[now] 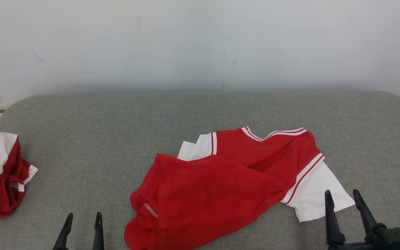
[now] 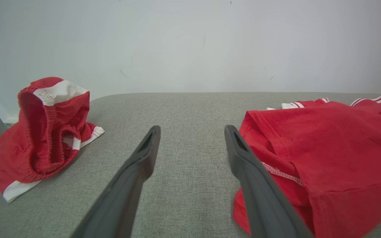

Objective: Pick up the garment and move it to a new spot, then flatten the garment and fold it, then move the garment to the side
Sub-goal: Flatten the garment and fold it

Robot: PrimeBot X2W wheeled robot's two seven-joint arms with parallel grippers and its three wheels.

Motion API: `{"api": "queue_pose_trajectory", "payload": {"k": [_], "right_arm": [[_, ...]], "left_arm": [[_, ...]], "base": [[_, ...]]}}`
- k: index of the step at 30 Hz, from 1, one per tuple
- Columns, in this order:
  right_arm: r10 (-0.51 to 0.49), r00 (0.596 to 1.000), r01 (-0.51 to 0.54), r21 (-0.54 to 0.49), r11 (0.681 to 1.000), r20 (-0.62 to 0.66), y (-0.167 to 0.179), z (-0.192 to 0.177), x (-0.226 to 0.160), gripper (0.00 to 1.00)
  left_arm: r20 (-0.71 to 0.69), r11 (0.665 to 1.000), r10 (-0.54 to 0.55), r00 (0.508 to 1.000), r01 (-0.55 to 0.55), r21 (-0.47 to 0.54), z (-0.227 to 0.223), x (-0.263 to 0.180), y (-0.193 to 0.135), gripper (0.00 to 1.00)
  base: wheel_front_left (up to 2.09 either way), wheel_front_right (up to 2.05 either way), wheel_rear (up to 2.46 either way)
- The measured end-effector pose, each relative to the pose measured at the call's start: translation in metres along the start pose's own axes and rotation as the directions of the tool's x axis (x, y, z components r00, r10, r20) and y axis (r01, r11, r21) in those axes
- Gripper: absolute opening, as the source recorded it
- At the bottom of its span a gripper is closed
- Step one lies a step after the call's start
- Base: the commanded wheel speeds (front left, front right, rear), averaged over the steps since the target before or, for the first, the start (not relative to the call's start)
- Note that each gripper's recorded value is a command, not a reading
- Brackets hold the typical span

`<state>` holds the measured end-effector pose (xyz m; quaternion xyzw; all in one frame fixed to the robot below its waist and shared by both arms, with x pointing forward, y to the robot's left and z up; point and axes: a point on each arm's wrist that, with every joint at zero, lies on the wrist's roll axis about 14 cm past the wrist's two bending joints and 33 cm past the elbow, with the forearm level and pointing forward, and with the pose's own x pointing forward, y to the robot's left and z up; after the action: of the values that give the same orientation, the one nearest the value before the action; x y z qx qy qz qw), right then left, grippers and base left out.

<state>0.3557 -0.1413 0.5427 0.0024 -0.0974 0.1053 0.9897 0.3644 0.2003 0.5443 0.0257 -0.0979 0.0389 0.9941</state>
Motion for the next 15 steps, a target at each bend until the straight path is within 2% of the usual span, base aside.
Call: {"api": "queue_pose_trajectory", "payload": {"k": [15], "right_arm": [[-0.003,1.0,0.003,-0.001,1.0,-0.001,-0.0012,-0.0003,-0.0004,1.0]], "left_arm": [[-0.001,1.0,-0.006,1.0,0.006,-0.001,-0.0003,0.0006,-0.0024,1.0]], "base": [[0.0,0.0,0.0]]}}
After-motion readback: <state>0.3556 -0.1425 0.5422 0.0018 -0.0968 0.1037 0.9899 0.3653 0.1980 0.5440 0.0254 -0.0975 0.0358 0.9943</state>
